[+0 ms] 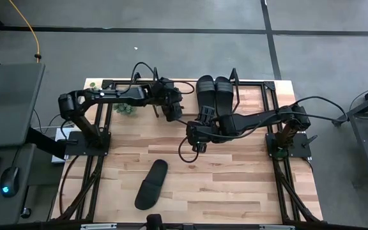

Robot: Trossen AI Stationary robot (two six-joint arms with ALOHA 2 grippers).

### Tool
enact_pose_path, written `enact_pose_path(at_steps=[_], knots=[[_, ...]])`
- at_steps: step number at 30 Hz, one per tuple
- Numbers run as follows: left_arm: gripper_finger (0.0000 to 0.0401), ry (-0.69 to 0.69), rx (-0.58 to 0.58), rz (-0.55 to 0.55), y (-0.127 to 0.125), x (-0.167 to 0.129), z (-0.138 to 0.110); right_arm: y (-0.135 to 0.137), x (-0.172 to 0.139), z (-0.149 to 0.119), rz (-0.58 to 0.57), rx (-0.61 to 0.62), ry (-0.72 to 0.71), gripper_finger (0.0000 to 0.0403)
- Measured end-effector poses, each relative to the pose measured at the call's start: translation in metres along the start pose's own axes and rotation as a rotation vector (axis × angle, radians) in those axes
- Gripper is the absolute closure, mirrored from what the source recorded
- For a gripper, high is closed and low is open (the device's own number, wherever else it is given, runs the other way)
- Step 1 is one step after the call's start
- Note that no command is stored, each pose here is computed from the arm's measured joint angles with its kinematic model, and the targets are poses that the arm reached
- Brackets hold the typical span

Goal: Pick and place slides into the shelf
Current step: Put the black slide on the shelf

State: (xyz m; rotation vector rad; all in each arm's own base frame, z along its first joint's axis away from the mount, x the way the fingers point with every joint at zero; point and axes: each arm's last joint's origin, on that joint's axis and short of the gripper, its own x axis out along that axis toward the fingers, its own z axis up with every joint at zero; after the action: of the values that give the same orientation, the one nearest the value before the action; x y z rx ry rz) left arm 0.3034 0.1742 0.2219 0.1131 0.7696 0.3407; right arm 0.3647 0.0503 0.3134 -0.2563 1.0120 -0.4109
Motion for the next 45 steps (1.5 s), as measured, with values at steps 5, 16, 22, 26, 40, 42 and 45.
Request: enact_pose_path(at_steps=[5,16,22,26,40,42,45], knots=[[0.0201,0.040,-0.001,-0.007,0.000,0.010,-0.002,0.002,-0.001,0.000,0.003,-0.005,-0.002,0.0155],[0.0201,0.160,0.000,0.032,0.000,0.024,-0.010,0.003,-0.002,0.000,0.006,-0.006,-0.003,0.0155],[0.0201,0.254,0.013,0.100,0.000,0.023,-0.016,0.004,-0.002,-0.001,0.008,-0.008,-0.002,0.0155],[0.0201,0.287,0.012,0.116,0.000,0.021,-0.018,0.004,-0.002,-0.001,0.009,-0.009,-0.002,0.0155],[0.0201,0.351,-0.030,0.110,-0.001,0.018,-0.024,0.004,-0.002,-0.003,0.003,-0.020,0.015,0.0155],[0.0201,0.365,-0.029,0.106,-0.002,0.015,-0.024,0.004,-0.002,-0.003,0.002,-0.020,0.015,0.0155],[0.0201,0.374,-0.031,0.102,-0.002,0.007,-0.024,0.004,-0.002,-0.003,0.002,-0.020,0.016,0.0155]])
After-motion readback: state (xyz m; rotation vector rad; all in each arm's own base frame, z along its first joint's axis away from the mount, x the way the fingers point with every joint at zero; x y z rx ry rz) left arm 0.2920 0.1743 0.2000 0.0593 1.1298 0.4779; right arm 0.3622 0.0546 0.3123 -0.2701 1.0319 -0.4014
